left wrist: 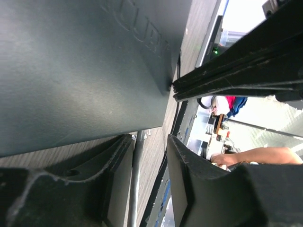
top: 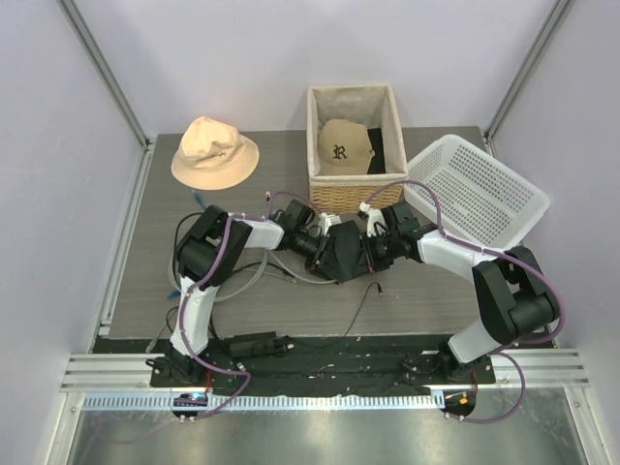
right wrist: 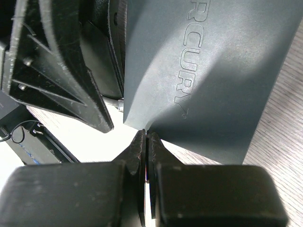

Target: Pull the plug from the switch port

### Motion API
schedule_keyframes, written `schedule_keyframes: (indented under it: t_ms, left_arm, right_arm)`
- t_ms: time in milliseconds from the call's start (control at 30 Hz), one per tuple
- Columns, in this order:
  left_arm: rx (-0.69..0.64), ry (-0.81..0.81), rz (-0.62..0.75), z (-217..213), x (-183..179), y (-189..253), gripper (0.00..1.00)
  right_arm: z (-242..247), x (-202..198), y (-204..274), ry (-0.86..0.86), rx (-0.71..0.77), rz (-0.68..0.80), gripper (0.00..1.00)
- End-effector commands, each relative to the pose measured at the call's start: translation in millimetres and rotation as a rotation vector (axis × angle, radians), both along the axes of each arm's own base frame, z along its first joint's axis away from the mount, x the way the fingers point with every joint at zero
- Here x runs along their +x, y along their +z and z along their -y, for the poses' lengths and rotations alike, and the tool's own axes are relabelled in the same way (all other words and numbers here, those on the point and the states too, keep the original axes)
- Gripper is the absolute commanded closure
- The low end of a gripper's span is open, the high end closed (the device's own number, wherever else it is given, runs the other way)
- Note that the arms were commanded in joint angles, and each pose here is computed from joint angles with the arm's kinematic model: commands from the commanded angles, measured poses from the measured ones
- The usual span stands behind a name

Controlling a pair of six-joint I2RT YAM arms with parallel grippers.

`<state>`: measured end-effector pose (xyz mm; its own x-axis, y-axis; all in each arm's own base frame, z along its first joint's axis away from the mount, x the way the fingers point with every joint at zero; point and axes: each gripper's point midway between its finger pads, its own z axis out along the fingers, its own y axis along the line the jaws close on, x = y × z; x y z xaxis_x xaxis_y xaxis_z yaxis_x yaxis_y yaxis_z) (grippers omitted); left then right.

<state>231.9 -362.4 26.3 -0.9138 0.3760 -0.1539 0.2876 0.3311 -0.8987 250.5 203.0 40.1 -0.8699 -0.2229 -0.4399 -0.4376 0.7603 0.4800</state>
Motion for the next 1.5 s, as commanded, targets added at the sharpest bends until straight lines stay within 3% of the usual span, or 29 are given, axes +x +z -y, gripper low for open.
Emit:
schedule_keyframes:
  t_ms: [0, 300, 500, 1000, 1300, 1467]
  left_arm:
    - [0.327, 0.091, 0.146, -23, 17, -79, 1.00]
    - [0.479, 0.214, 0.247, -48, 32, -75, 1.00]
    - [0.442, 0.266, 0.273, -46, 36, -69, 1.00]
    - [0.212, -0.030, 0.106, -31, -1, -62, 1.00]
    - [0.213, -0.188, 0.044, -62, -37, -58, 1.00]
    - [0.233, -0.195, 0.047, -66, -35, -59, 1.00]
  right_arm:
    - [18, 3, -25, -0.032, -0.115, 0.002, 0.99]
    - [18, 2, -27, -0.033, -0.120, -0.005, 0.99]
    - [18, 2, -29, -0.033, -0.123, -0.011, 0.99]
    - [18, 5, -27, -0.025, -0.130, -0.004, 0.99]
    - [-11, 38, 40, 0.019, -0.004, 0.100, 0.99]
    - [-28, 46, 44, 0.028, 0.041, 0.107, 0.99]
